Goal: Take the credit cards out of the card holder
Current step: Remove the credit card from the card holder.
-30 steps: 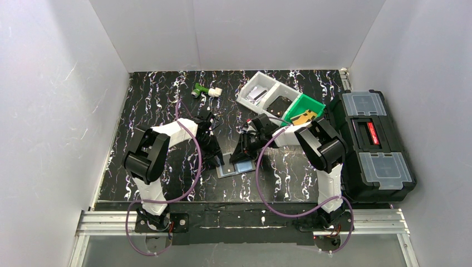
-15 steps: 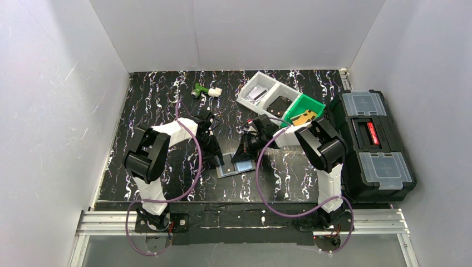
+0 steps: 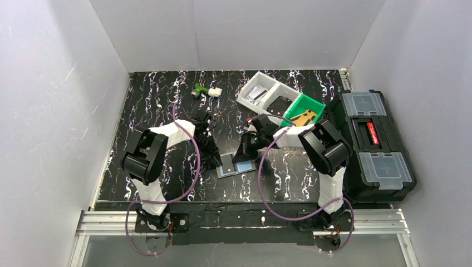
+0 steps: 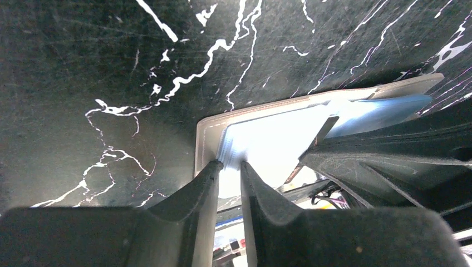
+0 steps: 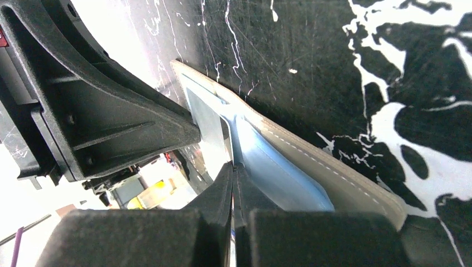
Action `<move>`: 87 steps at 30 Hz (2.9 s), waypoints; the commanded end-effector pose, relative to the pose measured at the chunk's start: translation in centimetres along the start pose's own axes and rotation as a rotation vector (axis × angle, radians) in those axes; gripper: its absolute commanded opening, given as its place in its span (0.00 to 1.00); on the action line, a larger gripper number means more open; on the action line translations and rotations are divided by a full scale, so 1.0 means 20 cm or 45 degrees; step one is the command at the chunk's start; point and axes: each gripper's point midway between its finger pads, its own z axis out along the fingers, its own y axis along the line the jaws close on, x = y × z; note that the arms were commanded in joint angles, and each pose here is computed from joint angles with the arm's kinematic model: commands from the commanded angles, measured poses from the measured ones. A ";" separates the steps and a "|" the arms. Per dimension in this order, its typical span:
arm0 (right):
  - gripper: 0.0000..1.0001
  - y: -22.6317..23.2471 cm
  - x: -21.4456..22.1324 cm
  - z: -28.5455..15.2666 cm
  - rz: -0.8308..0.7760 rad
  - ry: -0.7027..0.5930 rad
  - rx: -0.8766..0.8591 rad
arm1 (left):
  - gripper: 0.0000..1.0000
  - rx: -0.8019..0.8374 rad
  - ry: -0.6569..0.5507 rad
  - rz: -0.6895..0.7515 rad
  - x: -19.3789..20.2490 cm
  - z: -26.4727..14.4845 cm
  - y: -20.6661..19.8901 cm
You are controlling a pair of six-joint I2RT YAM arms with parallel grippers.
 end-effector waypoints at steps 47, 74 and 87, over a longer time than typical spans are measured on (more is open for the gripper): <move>0.32 -0.06 0.00 0.00 -0.018 0.026 0.039 | 0.01 -0.292 0.003 -0.018 -0.02 0.18 0.31; 0.01 -0.17 -0.07 -0.32 -0.033 -0.196 0.197 | 0.04 -0.331 -0.044 0.013 -0.05 0.12 0.32; 0.01 0.07 -0.11 -0.46 -0.129 -0.252 0.134 | 0.17 -0.127 -0.246 0.143 -0.16 -0.24 0.01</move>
